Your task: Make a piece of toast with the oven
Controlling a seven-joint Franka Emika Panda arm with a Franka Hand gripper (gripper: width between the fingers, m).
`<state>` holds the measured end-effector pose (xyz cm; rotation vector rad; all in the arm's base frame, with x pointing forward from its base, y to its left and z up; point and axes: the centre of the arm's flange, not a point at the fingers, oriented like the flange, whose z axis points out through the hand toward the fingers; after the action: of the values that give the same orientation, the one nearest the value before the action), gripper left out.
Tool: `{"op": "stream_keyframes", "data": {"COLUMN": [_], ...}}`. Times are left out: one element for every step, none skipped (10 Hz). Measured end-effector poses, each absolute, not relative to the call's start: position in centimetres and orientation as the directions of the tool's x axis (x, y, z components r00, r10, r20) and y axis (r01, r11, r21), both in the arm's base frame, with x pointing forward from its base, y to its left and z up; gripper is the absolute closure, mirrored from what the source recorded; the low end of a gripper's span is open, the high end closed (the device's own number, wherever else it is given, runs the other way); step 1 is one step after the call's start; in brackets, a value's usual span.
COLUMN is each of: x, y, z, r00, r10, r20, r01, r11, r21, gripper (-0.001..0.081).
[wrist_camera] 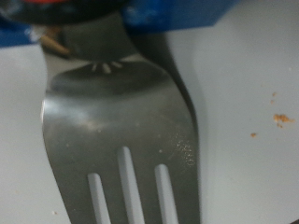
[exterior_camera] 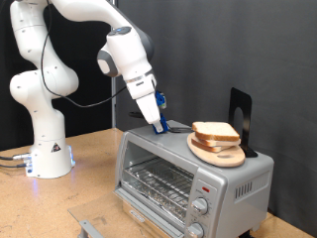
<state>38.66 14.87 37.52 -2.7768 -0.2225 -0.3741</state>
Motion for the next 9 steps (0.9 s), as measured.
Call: {"op": "stream_keyframes", "data": {"x": [38.68,38.69,38.69,38.71,38.74,38.75,38.73,38.75,38.79], "y": [14.90,14.93,14.95,14.96,14.97,14.97,14.96,14.95,14.93], "z": [37.57,37.61,37.62,37.65,37.69,37.68,37.58,37.60,37.64], "r00": [0.953,0.953,0.953,0.953,0.953,0.953,0.955,0.960,0.964], "r10": [0.109,0.110,0.110,0.109,0.108,0.108,0.107,0.102,0.095], "r20": [0.283,0.283,0.283,0.284,0.285,0.284,0.275,0.262,0.250], "r01": [0.196,0.197,0.197,0.197,0.196,0.196,0.193,0.183,0.173], "r11": [-0.933,-0.933,-0.933,-0.933,-0.933,-0.933,-0.933,-0.933,-0.935], "r21": [-0.301,-0.301,-0.301,-0.302,-0.302,-0.303,-0.305,-0.309,-0.310], "gripper": [0.0121,0.0258,0.0258,0.0314,0.0314,0.0314,0.0314,0.0314,0.0314]}}
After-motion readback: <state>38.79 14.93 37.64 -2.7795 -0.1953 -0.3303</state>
